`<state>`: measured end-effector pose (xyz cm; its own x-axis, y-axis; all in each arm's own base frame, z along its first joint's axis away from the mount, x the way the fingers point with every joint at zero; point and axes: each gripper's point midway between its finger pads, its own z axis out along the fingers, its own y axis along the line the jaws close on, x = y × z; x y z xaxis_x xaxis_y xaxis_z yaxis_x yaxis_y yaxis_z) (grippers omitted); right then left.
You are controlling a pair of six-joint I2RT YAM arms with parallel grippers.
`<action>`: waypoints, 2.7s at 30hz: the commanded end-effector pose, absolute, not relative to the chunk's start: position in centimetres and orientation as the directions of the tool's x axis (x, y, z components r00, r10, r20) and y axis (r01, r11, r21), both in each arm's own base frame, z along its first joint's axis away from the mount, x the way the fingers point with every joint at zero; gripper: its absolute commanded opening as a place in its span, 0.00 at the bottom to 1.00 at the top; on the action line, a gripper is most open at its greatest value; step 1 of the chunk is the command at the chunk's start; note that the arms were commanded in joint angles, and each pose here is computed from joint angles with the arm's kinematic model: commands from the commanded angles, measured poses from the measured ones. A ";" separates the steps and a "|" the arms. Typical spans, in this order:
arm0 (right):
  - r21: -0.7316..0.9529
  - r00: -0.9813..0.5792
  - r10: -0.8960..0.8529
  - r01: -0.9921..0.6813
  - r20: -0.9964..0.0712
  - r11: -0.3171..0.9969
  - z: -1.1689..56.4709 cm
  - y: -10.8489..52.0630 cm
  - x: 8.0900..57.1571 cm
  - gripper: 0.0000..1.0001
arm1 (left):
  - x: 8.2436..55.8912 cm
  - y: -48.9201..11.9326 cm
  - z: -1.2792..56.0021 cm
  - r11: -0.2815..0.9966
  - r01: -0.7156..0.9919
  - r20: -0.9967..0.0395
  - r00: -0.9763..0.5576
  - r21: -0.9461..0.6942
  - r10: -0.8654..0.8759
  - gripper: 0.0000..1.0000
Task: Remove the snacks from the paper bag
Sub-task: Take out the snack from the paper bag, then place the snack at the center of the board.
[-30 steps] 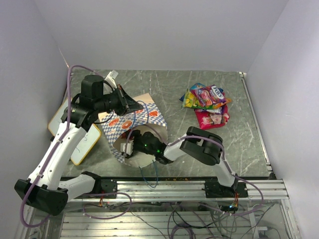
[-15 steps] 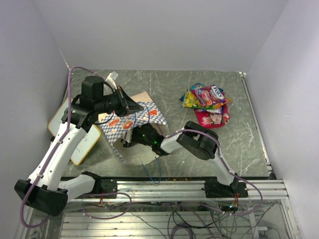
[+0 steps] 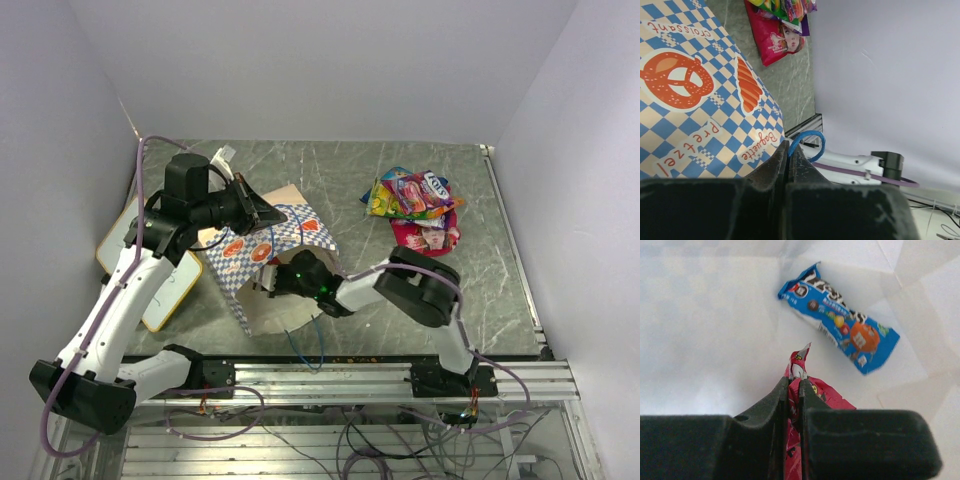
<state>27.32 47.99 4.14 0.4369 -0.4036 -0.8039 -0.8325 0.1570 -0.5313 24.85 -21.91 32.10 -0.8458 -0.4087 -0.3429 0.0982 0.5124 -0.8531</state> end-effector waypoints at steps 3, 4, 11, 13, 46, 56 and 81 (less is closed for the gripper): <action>-0.498 0.388 -0.397 -0.839 -0.831 0.221 8.8 43.8 24.5 0.01 | 26.2 -21.7 32.8 0.492 0.099 -0.357 -0.809 -0.865 -0.466 0.07; -0.483 0.372 -0.394 -0.845 -0.840 0.231 9.2 43.1 24.0 0.01 | 26.5 -21.8 32.9 0.483 0.104 -0.359 -0.806 -0.869 -0.472 0.07; -0.384 0.259 -0.399 -0.881 -0.880 0.277 10.8 38.8 20.6 0.00 | 27.5 -21.9 34.5 0.451 0.143 -0.382 -0.777 -0.881 -0.500 0.07; -0.367 0.235 -0.402 -0.884 -0.885 0.290 11.3 37.8 19.8 0.00 | 27.8 -22.1 34.9 0.434 0.152 -0.381 -0.773 -0.888 -0.507 0.07; -0.096 -0.186 -0.140 -0.225 -0.973 0.970 27.4 18.1 29.1 0.00 | 30.7 -19.2 32.8 0.581 0.074 -0.403 -0.791 -0.811 -0.461 0.07; 0.094 -0.442 0.122 0.085 -0.889 0.992 20.8 10.7 36.7 0.00 | 30.0 -19.0 32.8 0.564 0.052 -0.382 -0.787 -0.824 -0.485 0.07; -0.235 -0.474 -0.166 0.089 -0.865 0.968 18.8 4.8 47.4 0.00 | 28.4 -19.1 32.7 0.533 0.016 -0.326 -0.806 -0.846 -0.494 0.07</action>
